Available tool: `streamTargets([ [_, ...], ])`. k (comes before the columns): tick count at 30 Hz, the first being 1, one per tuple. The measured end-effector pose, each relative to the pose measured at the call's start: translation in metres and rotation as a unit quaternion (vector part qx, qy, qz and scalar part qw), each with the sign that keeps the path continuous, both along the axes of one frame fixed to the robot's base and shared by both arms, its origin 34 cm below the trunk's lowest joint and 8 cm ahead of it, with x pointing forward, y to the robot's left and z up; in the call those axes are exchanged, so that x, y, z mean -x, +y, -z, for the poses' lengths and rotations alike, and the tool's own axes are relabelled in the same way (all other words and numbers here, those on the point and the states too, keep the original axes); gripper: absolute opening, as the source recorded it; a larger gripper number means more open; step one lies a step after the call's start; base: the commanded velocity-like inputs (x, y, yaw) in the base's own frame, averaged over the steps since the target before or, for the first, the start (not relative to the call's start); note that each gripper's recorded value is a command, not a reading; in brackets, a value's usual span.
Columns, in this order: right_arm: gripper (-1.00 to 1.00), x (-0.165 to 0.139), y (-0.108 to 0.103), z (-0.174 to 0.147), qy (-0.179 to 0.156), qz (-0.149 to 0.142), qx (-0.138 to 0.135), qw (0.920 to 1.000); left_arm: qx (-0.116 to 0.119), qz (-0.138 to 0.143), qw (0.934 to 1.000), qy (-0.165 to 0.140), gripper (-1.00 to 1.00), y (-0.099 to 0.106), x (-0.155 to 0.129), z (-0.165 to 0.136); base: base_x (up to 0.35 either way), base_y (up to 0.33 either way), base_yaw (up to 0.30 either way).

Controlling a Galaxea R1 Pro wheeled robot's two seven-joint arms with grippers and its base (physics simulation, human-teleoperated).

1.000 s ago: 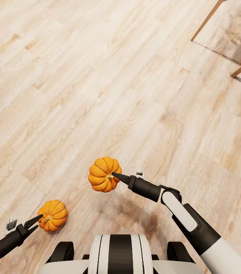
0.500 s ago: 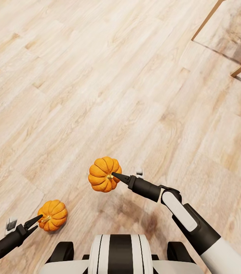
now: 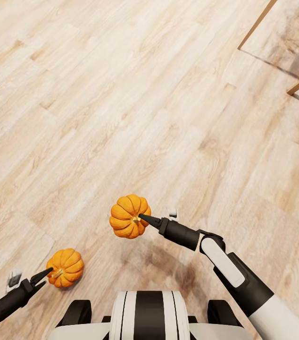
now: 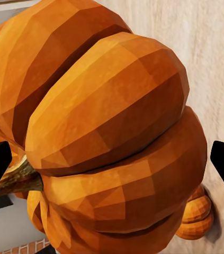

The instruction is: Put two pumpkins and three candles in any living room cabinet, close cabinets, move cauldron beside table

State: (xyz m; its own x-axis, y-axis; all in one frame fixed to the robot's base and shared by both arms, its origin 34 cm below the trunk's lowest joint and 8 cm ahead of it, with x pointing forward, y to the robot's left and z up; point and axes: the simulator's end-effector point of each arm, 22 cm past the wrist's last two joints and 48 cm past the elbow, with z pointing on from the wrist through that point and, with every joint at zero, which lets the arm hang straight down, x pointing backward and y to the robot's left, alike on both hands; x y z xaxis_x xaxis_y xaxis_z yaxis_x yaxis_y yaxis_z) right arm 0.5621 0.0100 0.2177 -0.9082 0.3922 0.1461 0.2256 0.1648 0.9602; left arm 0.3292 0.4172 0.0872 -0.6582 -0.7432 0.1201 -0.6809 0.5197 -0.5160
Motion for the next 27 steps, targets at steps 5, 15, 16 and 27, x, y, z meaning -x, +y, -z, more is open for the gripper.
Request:
streamTargets([
  [5,-1.00,0.000,0.000,0.001,0.000,0.000,0.000,1.0000,-0.017,-0.009,0.9998,0.003,1.00,0.005,0.000,0.005,0.000,0.000,0.000],
  [15,-1.00,0.000,0.000,0.001,0.000,0.000,-0.001,1.0000,-0.019,0.000,0.9998,-0.009,1.00,0.002,-0.005,0.005,0.000,0.000,0.000],
  [16,-1.00,0.000,0.000,0.001,0.000,0.000,-0.001,1.0000,-0.019,0.001,0.9998,-0.009,1.00,0.002,-0.005,0.005,0.000,0.000,0.000],
  [27,-1.00,0.001,-0.001,0.003,0.002,0.000,0.001,1.0000,-0.018,0.004,0.9998,-0.011,1.00,0.000,-0.007,0.005,0.000,0.000,0.000],
])
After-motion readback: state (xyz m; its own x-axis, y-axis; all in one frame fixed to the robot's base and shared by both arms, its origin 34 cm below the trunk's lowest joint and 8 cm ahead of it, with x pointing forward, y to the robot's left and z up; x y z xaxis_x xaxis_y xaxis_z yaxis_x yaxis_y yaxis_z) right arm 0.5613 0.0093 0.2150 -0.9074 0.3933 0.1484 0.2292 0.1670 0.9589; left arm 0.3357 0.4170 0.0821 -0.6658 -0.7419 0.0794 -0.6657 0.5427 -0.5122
